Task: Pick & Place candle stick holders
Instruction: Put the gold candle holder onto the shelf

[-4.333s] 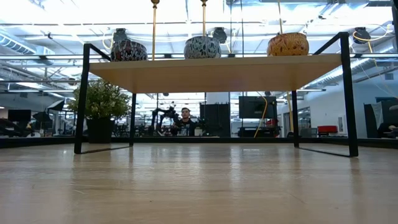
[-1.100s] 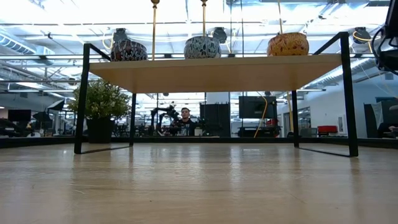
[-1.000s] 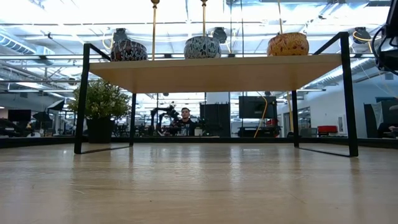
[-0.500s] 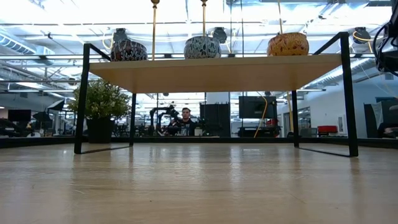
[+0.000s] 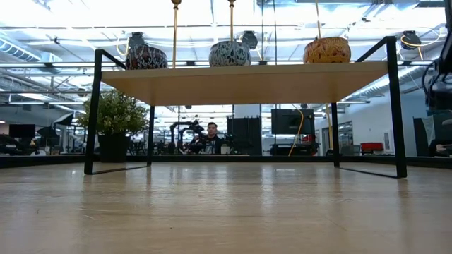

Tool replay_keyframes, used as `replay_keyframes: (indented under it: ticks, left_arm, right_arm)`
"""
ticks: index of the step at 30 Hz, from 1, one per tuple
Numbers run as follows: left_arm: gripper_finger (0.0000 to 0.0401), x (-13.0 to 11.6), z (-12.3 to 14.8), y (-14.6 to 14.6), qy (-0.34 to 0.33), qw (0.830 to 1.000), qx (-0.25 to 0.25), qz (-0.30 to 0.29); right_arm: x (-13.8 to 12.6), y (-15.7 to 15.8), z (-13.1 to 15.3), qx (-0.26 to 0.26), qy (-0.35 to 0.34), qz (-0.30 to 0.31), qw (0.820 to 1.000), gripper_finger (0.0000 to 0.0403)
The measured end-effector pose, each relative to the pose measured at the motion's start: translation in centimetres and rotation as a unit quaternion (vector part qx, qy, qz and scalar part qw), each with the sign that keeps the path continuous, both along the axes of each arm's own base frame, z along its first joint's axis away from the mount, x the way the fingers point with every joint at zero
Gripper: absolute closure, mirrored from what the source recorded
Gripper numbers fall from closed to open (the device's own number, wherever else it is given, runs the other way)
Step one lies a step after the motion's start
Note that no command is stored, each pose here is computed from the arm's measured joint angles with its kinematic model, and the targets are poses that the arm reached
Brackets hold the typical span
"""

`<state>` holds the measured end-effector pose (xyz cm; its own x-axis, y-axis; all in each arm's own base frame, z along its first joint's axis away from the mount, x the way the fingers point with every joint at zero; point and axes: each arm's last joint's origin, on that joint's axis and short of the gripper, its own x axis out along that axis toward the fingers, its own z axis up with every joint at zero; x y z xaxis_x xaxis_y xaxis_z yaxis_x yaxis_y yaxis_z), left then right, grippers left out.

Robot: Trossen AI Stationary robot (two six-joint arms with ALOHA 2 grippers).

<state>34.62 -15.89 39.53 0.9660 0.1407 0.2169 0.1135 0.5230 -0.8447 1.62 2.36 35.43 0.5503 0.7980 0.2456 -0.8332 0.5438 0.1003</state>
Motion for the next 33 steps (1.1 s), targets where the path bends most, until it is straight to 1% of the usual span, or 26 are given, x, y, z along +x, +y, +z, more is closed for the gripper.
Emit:
replay_keyframes:
  ticks: [4, 7, 9, 11, 12, 14, 16, 23, 28, 30, 33]
  left_arm:
    - [0.0004, 0.0, 0.0, 0.0, 0.0, 1.0, -0.001, 0.0]
    - [0.0004, 0.0, 0.0, 0.0, -0.001, 1.0, -0.004, -0.001]
    - [0.0004, 0.0, 0.0, 0.0, -0.001, 1.0, -0.004, -0.001]
    - [0.0004, 0.0, 0.0, 0.0, -0.001, 1.0, -0.005, -0.001]
    - [0.0004, 0.0, 0.0, 0.0, -0.001, 1.0, -0.006, 0.001]
    - [0.0004, 0.0, 0.0, 0.0, -0.001, 1.0, -0.006, 0.001]
    - [0.0004, 0.0, 0.0, 0.0, -0.001, 1.0, -0.006, 0.0]
    - [0.0004, -0.1, 0.0, -0.3, -0.002, 1.0, -0.014, -0.005]
    - [0.0004, -0.4, -0.1, -1.0, 0.001, 1.0, -0.019, -0.004]
    - [0.0004, -0.5, -0.1, -1.2, 0.001, 1.0, -0.019, -0.006]
    - [0.0004, -0.7, -0.1, -1.5, 0.001, 1.0, -0.018, -0.009]
  right_arm:
    - [-0.3, -0.6, -2.0, 0.023, -0.017, -0.001, 1.0, 0.04]
    - [-0.3, -0.6, -3.5, 0.04, -0.024, -0.001, 0.999, 0.04]
    - [0.0, -0.1, -4.0, 0.043, -0.021, -0.009, 0.999, 0.0401]
    - [0.3, 0.4, -4.5, 0.044, -0.002, -0.013, 0.999, 0.0401]
    - [0.5, 0.6, -4.9, 0.049, 0.011, -0.025, 0.998, 0.0401]
    - [0.9, 0.8, -5.7, 0.048, 0.041, -0.069, 0.996, 0.0402]
    - [1.2, 1.2, -6.7, 0.049, 0.069, -0.08, 0.993, 0.0402]
    - [1.6, 2.2, -8.3, 0.054, 0.095, -0.066, 0.992, 0.0402]
    - [1.8, 3.1, -9.8, 0.054, 0.115, -0.034, 0.991, 0.0402]
    - [2.0, 3.6, -10.5, 0.072, 0.115, -0.019, 0.991, 0.0402]
    - [2.4, 4.5, -12.1, 0.116, 0.11, -0.005, 0.987, 0.0402]
